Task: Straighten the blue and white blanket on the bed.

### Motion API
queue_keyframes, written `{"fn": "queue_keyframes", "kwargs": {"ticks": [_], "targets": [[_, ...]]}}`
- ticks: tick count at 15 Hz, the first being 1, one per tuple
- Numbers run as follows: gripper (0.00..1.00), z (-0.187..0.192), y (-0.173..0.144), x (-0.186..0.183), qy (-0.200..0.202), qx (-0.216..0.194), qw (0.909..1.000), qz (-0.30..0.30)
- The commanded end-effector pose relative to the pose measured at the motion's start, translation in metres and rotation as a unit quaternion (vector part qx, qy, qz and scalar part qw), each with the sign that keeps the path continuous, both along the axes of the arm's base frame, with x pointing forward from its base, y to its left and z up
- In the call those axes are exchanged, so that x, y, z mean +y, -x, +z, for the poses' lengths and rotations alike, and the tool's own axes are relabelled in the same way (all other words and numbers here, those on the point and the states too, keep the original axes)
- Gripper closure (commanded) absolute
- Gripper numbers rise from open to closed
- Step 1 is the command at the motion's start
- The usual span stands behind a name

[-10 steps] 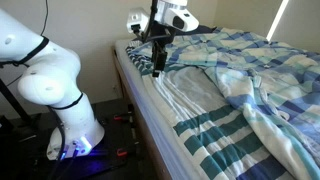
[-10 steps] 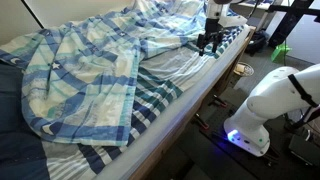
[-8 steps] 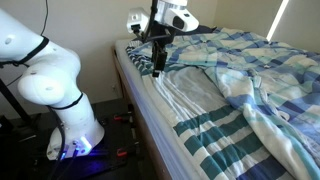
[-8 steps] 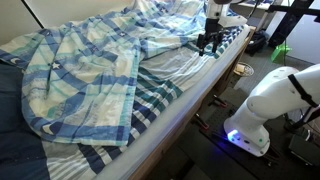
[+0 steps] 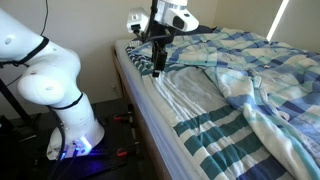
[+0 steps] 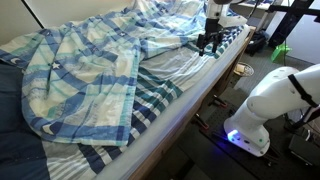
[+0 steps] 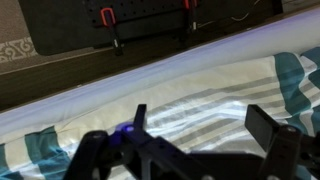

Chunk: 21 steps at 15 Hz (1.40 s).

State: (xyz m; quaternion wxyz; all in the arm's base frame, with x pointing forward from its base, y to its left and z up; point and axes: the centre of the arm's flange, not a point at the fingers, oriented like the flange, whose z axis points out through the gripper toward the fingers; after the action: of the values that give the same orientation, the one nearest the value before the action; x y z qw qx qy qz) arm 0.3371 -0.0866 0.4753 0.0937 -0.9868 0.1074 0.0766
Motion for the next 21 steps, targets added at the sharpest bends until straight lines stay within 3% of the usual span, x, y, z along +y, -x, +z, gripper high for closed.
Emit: {"fn": "queue_keyframes", "kwargs": {"ticks": [1,9,15,21], "targets": [[0.00,0.000,0.000,0.000,0.000,0.000,1.0000,0.000],[0.00,0.002,-0.003,0.001,-0.005,-0.004,1.0000,0.001],[0.00,0.023,-0.060,0.020,-0.006,-0.039,0.9989,0.024],[0.00,0.058,-0.127,0.039,0.023,-0.067,0.9966,0.041]]}}
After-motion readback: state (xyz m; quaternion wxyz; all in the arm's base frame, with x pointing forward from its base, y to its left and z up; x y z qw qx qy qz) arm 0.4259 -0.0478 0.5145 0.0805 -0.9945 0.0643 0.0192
